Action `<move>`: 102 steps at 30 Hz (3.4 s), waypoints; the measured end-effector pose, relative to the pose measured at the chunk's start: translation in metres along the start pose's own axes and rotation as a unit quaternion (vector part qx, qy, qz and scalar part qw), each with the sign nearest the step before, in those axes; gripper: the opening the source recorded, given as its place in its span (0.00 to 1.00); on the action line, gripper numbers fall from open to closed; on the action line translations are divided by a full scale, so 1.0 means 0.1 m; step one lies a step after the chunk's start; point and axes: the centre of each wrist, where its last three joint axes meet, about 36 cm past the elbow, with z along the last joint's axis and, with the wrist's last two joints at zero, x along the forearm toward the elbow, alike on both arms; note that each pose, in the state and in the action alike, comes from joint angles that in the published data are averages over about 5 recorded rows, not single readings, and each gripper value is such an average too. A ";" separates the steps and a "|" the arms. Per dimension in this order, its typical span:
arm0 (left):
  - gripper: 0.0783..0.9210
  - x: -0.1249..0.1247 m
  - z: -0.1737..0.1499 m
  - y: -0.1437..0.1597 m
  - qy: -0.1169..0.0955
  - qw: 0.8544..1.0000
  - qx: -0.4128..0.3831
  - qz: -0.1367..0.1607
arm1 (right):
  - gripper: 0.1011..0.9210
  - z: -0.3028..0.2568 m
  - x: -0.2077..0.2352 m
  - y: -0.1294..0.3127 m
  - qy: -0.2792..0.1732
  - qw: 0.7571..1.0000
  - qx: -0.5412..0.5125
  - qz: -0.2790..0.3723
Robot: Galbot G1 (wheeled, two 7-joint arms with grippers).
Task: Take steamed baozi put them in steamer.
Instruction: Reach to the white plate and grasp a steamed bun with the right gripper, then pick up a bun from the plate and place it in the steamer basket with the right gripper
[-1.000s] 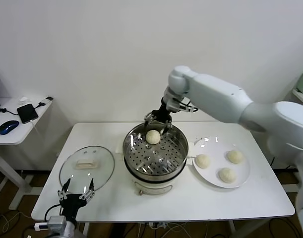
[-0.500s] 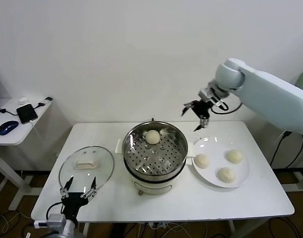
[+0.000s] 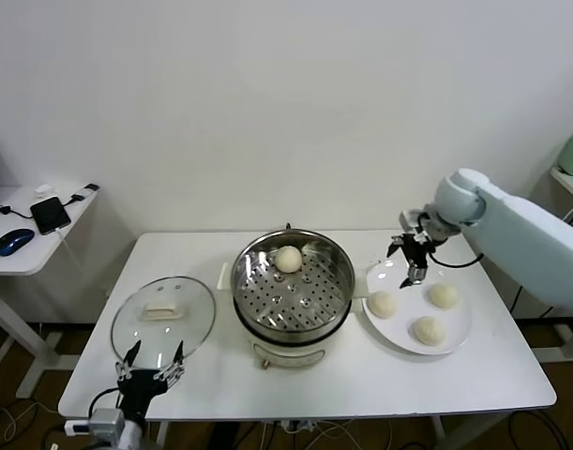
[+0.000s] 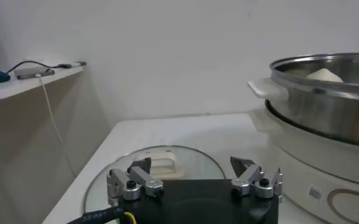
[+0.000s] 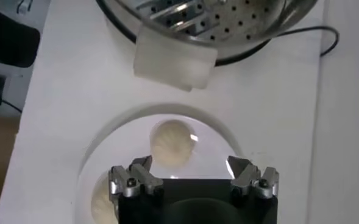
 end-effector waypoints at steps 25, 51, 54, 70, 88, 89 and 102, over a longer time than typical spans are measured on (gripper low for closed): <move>0.88 -0.08 0.08 -0.03 0.011 1.000 0.003 0.005 | 0.88 0.17 -0.94 0.04 -0.009 0.999 -0.034 -0.032; 0.88 -0.07 0.10 -0.05 0.011 1.000 0.003 0.005 | 0.67 0.19 -1.04 0.04 -0.014 0.999 -0.045 -0.023; 0.88 -0.07 0.10 -0.05 0.011 1.000 0.003 0.006 | 0.60 0.21 -1.01 0.04 -0.014 0.999 -0.048 -0.022; 0.88 -0.13 0.02 -0.12 0.000 1.000 -0.006 0.014 | 0.51 0.09 0.07 -0.13 -0.012 0.998 -0.058 -0.006; 0.88 -0.15 -0.16 -0.07 -0.021 1.000 -0.010 0.019 | 0.51 -1.59 1.46 -0.42 -0.014 0.999 -0.044 -0.030; 0.88 -0.15 -0.16 -0.07 -0.023 1.000 -0.009 0.019 | 0.51 -1.70 1.43 -0.43 -0.011 0.998 -0.043 -0.034; 0.88 -0.18 -0.23 -0.01 -0.035 0.999 0.005 0.017 | 0.51 -2.86 0.66 -0.60 0.025 0.997 -0.030 -0.072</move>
